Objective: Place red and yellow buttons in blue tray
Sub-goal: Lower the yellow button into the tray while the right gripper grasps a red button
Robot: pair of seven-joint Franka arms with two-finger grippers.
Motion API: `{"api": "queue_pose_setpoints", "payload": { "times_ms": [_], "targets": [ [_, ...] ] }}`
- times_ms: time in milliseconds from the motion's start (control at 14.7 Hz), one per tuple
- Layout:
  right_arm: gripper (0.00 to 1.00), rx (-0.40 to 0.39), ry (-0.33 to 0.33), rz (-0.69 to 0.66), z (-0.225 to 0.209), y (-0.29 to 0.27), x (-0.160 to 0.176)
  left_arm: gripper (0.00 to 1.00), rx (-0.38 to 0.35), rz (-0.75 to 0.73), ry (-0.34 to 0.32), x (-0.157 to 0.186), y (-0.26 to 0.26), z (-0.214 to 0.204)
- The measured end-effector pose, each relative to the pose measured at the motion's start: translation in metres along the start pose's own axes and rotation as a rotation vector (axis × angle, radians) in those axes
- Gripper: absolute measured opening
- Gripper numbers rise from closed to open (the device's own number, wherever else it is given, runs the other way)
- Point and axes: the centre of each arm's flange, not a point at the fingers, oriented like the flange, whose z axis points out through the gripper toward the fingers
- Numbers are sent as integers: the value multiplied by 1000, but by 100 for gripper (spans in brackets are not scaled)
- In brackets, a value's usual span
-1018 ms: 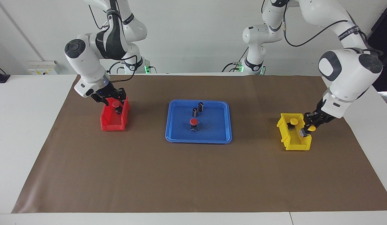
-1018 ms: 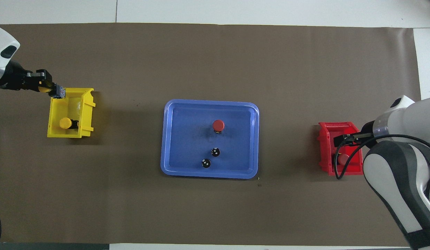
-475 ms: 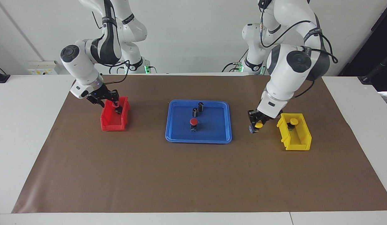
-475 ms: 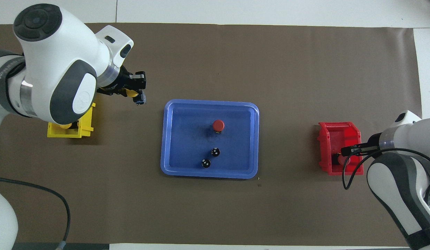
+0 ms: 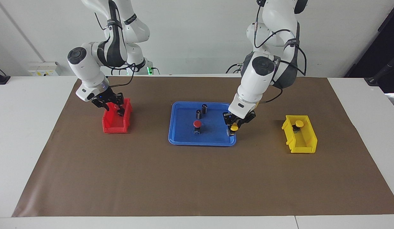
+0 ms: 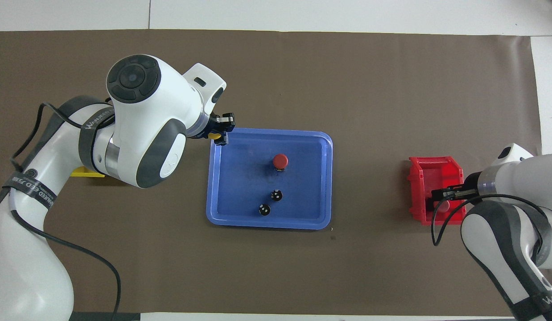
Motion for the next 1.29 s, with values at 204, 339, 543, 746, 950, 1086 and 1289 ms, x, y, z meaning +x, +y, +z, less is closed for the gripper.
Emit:
{"api": "queue_pose_setpoints", "payload": {
  "times_ms": [204, 339, 543, 746, 950, 1086, 1289],
  "targets": [
    [65, 3, -15, 1, 8, -1, -5, 41, 4, 36, -11, -23, 28, 17],
    [65, 4, -19, 1, 10, -1, -6, 41, -1, 34, -6, -34, 45, 31],
    [64, 5, -24, 1, 12, -1, -9, 41, 7, 37, -21, -43, 61, 58],
    [61, 8, -34, 1, 16, -2, -13, 41, 9, 18, -23, -48, 70, 69],
    [59, 9, -35, 1, 17, -3, -16, 41, 3, 10, -16, -54, 78, 68],
    [52, 9, -34, 1, 17, -3, -17, 41, 0, 4, -11, -53, 78, 68],
    [42, 9, -34, 0, 17, -3, -17, 41, 1, -4, -10, -51, 75, 68]
  ]
}}
